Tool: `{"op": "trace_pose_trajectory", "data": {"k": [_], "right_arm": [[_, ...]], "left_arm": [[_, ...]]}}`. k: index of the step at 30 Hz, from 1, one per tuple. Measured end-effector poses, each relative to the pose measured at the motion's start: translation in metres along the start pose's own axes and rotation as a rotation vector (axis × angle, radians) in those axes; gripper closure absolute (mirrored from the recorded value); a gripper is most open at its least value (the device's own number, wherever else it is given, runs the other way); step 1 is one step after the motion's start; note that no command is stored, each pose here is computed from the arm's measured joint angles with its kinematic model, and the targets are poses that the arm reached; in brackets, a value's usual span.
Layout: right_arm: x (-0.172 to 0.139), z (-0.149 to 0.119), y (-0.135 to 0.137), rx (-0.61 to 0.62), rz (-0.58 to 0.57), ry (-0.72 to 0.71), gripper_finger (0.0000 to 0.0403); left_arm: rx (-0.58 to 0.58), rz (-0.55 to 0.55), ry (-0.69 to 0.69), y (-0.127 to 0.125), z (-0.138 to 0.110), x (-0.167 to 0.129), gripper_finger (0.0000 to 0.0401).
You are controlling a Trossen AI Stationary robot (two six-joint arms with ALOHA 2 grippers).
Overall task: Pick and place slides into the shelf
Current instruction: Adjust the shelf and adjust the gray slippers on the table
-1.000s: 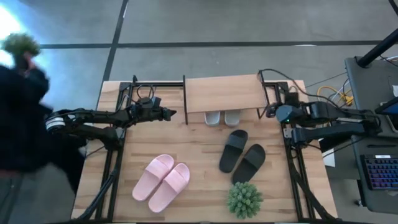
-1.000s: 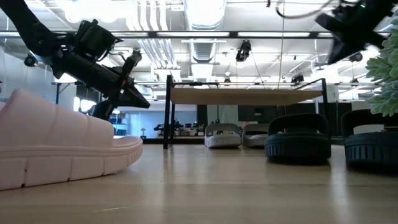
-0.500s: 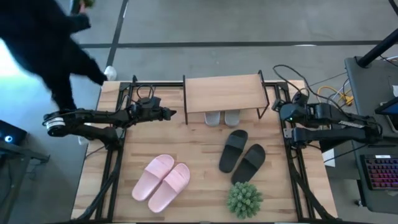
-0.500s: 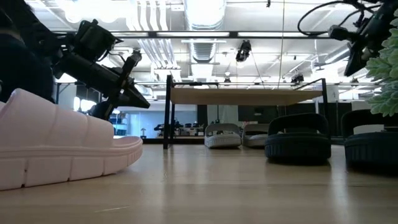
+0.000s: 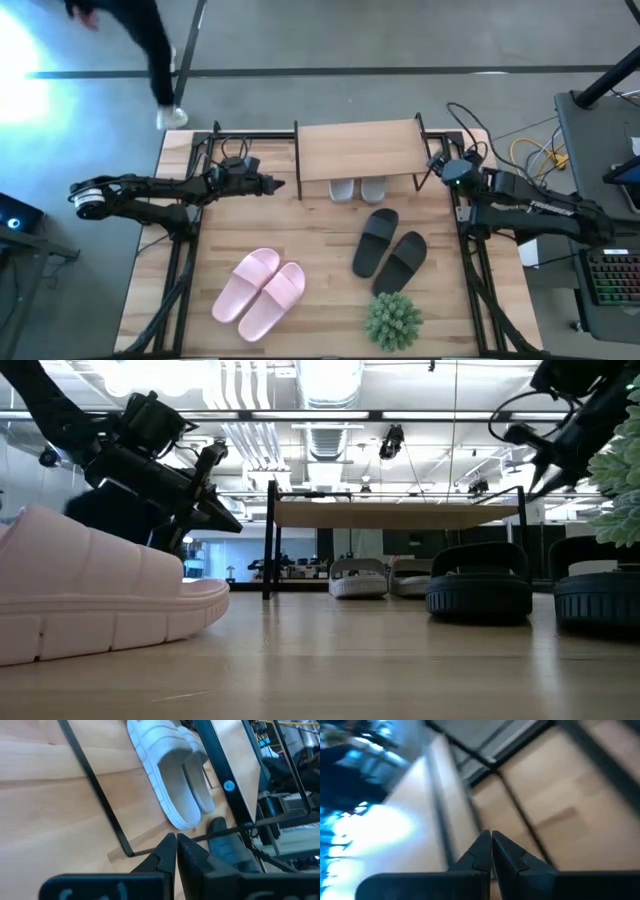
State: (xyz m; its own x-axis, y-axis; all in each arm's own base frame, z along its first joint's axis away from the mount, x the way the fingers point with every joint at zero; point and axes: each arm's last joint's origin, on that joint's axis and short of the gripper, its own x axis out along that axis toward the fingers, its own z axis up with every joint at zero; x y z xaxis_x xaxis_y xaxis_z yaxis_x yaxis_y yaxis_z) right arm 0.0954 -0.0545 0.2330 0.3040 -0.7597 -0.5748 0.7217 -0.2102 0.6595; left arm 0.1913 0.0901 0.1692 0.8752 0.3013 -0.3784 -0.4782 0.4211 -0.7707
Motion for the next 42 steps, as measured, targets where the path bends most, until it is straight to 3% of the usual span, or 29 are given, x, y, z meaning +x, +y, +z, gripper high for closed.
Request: {"op": "trace_pose_trajectory", "data": {"k": [4, 17, 26, 31, 42], "right_arm": [[0.004, 0.001, 0.003, -0.014, 0.017, 0.014, 0.0394], [-0.001, -0.004, 0.005, -0.191, 0.073, 0.311, 0.0394], [-0.03, 0.023, 0.012, -0.312, -0.054, 0.165, 0.0394], [-0.044, 0.035, 0.024, -0.421, 0.0, 0.119, 0.0394], [-0.035, 0.03, 0.034, -0.479, -0.017, 0.138, 0.0394]], "left_arm": [[0.0, -0.005, 0.007, 0.0, 0.0, 0.0, 0.0401], [0.009, -0.006, 0.01, 0.0, 0.0, 0.0, 0.0401], [0.008, -0.01, -0.001, -0.001, 0.0, 0.0, 0.0401], [0.004, -0.022, -0.064, -0.009, 0.014, 0.001, 0.0401], [-0.025, 0.014, -0.064, -0.004, 0.027, 0.012, 0.0401]]}}
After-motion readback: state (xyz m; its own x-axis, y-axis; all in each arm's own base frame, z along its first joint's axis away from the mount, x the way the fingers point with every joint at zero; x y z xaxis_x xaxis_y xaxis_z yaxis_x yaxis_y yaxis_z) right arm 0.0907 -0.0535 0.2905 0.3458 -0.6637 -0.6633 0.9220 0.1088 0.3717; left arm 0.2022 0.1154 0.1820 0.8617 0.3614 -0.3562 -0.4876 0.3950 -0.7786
